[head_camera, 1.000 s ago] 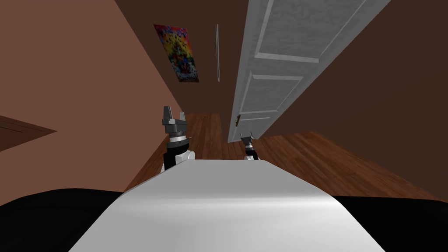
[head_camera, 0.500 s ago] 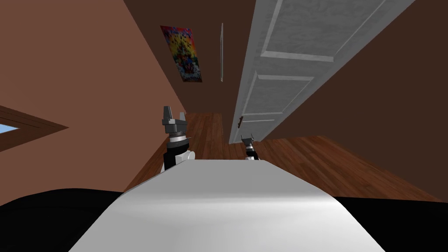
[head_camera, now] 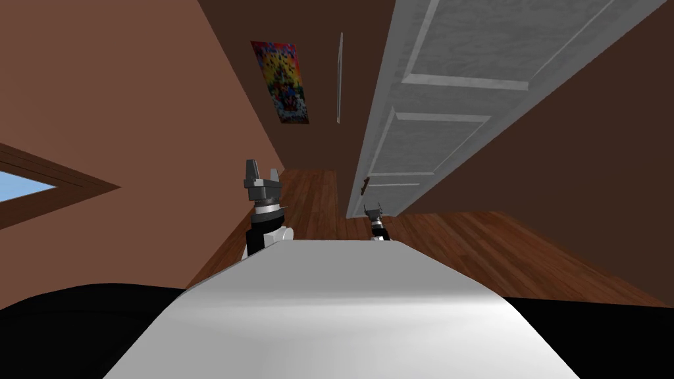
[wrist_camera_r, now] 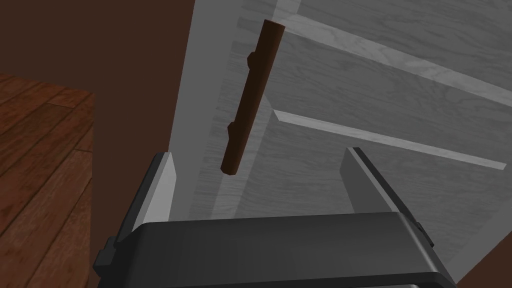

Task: Pull the door open

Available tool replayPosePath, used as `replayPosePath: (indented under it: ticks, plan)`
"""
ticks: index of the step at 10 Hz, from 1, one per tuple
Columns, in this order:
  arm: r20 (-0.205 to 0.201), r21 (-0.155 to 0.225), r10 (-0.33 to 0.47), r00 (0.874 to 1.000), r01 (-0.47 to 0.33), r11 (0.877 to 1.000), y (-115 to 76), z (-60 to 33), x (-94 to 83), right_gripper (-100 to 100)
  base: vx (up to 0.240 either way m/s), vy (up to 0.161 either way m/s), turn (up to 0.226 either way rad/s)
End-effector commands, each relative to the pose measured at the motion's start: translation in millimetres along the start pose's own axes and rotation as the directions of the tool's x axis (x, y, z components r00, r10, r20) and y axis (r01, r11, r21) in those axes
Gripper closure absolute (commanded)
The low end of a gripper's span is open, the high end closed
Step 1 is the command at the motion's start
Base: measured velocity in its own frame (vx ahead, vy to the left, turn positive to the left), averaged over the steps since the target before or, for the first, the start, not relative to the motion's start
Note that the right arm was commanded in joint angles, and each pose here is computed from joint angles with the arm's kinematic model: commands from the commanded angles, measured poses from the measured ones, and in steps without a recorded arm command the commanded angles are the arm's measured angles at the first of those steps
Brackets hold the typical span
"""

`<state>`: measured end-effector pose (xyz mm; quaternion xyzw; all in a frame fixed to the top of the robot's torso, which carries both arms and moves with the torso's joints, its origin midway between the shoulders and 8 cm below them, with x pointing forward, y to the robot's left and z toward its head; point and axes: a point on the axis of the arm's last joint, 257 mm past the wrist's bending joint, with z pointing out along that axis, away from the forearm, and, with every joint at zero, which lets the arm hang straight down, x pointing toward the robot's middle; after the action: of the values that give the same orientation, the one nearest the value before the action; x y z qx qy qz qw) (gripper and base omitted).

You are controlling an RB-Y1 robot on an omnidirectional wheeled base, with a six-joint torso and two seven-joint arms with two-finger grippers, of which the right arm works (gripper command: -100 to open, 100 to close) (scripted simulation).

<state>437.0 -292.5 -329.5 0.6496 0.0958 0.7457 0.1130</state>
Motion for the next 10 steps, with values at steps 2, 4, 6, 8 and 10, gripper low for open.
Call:
replayPosePath:
  ticks: [2,4,6,8,10]
  plan:
    - [0.023,-0.003,0.046,0.999,-0.046,0.999,6.5,-2.2,-13.2,-100,0.069,-0.011,0.091]
    - [0.052,-0.011,0.092,0.994,-0.092,0.996,15.4,-5.4,-29.4,-100,0.061,-0.022,0.106]
    - [0.065,-0.017,0.123,0.990,-0.122,0.992,20.0,-6.9,-36.3,-100,0.052,-0.018,0.064]
    - [0.077,-0.024,0.146,0.986,-0.144,0.989,24.8,-8.5,-43.1,-100,0.061,-0.021,0.077]
    - [0.097,-0.038,0.186,0.978,-0.183,0.982,34.2,-11.5,-54.6,-100,0.058,-0.010,0.094]
